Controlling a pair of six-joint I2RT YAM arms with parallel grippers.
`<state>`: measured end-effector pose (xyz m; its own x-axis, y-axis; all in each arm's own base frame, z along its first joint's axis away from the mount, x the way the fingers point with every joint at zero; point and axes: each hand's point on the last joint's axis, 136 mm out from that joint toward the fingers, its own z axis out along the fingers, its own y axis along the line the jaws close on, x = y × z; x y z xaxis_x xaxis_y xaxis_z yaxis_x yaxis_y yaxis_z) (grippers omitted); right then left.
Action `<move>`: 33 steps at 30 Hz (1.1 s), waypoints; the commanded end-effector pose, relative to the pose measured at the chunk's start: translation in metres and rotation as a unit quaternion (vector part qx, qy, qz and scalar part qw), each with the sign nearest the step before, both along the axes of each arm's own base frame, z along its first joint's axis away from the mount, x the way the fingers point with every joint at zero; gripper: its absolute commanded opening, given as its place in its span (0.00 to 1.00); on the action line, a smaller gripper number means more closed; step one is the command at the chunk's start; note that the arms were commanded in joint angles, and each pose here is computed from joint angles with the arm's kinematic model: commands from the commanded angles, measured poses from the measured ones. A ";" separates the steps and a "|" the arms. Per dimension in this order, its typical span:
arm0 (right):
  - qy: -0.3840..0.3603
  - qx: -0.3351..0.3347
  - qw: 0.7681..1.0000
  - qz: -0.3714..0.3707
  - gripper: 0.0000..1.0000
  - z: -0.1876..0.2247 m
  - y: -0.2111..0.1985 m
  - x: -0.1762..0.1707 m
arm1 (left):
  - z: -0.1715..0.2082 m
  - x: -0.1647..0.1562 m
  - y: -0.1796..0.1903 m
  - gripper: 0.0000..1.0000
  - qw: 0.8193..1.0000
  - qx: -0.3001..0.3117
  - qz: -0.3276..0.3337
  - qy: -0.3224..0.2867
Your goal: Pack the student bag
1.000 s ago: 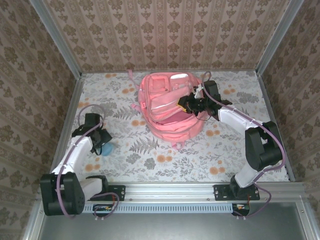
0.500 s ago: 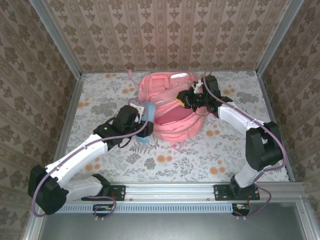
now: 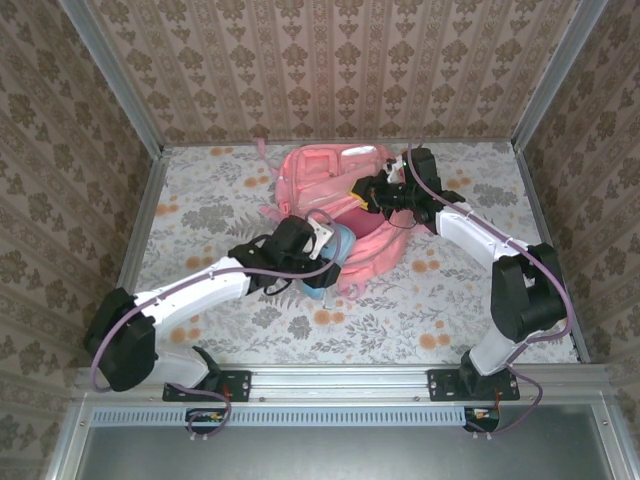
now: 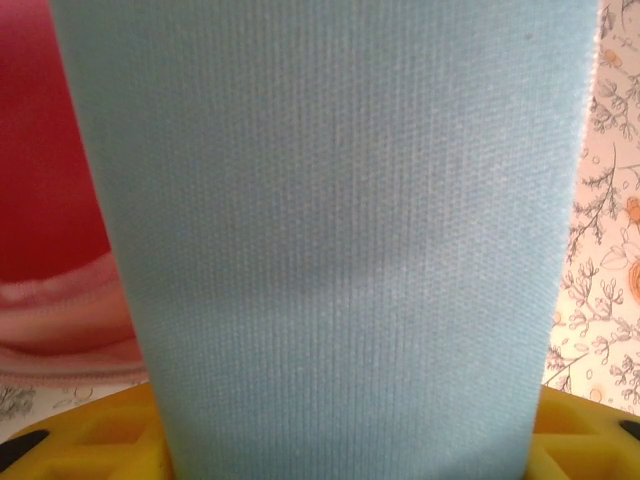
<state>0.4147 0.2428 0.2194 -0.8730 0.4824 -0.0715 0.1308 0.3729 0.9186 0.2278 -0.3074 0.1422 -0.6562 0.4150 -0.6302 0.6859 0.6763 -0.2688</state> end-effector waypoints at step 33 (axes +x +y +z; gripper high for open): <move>0.002 -0.073 0.997 -0.029 0.00 -0.054 -0.026 -0.032 | -0.003 0.055 -0.002 0.94 0.987 -0.056 0.142 0.056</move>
<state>0.3853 0.2196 0.1658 -0.8456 0.5235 -0.1050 0.1803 0.4651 0.8667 0.2849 -0.3131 0.1141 -0.8312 0.1698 -0.5294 0.4139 0.8247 -0.3854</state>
